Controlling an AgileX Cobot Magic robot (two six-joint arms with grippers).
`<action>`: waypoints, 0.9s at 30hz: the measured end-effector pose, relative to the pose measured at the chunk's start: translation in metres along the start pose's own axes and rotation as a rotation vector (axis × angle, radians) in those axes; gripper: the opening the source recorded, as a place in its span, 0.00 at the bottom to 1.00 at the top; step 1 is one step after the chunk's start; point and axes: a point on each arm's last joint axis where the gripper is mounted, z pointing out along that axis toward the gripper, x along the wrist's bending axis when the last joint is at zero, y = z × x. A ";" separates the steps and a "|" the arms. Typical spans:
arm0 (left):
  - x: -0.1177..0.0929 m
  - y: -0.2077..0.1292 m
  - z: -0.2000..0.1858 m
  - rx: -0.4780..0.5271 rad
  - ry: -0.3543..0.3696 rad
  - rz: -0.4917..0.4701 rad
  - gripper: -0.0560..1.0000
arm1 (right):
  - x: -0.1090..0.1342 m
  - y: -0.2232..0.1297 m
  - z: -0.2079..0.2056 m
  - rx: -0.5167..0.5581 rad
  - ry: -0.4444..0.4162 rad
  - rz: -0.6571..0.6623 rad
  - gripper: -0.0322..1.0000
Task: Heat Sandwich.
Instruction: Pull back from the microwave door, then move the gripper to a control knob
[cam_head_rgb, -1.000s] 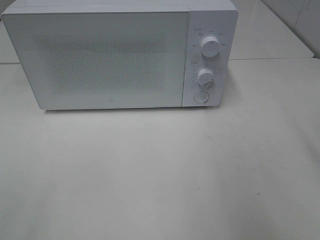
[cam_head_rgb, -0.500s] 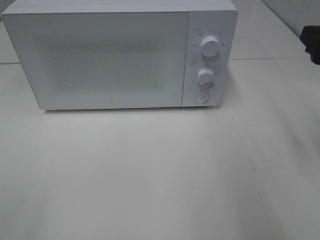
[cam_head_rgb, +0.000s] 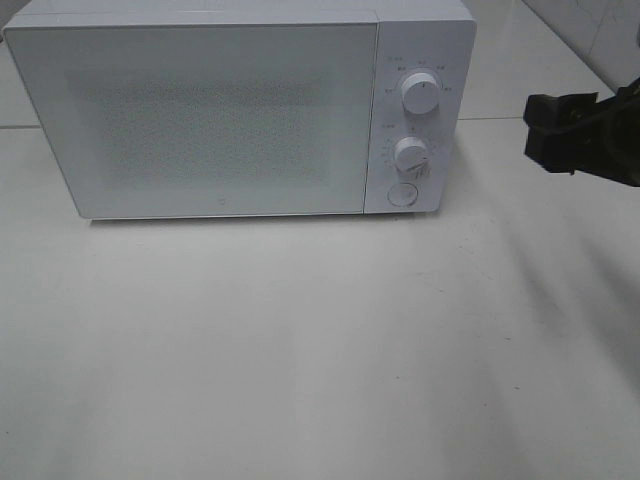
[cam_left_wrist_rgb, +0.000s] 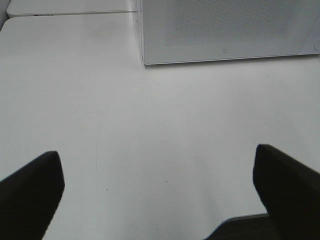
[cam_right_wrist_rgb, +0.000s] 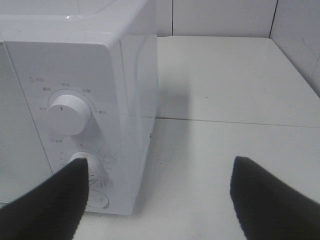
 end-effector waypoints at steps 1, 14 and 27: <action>0.000 0.000 0.000 0.000 0.000 0.000 0.97 | 0.003 -0.001 0.002 -0.003 -0.001 0.004 0.77; 0.000 0.000 0.000 0.000 -0.001 0.000 0.97 | 0.046 -0.027 0.016 -0.031 -0.011 -0.003 0.77; 0.000 0.000 0.000 0.000 -0.001 0.000 0.97 | 0.083 -0.047 0.018 -0.044 -0.118 -0.033 0.77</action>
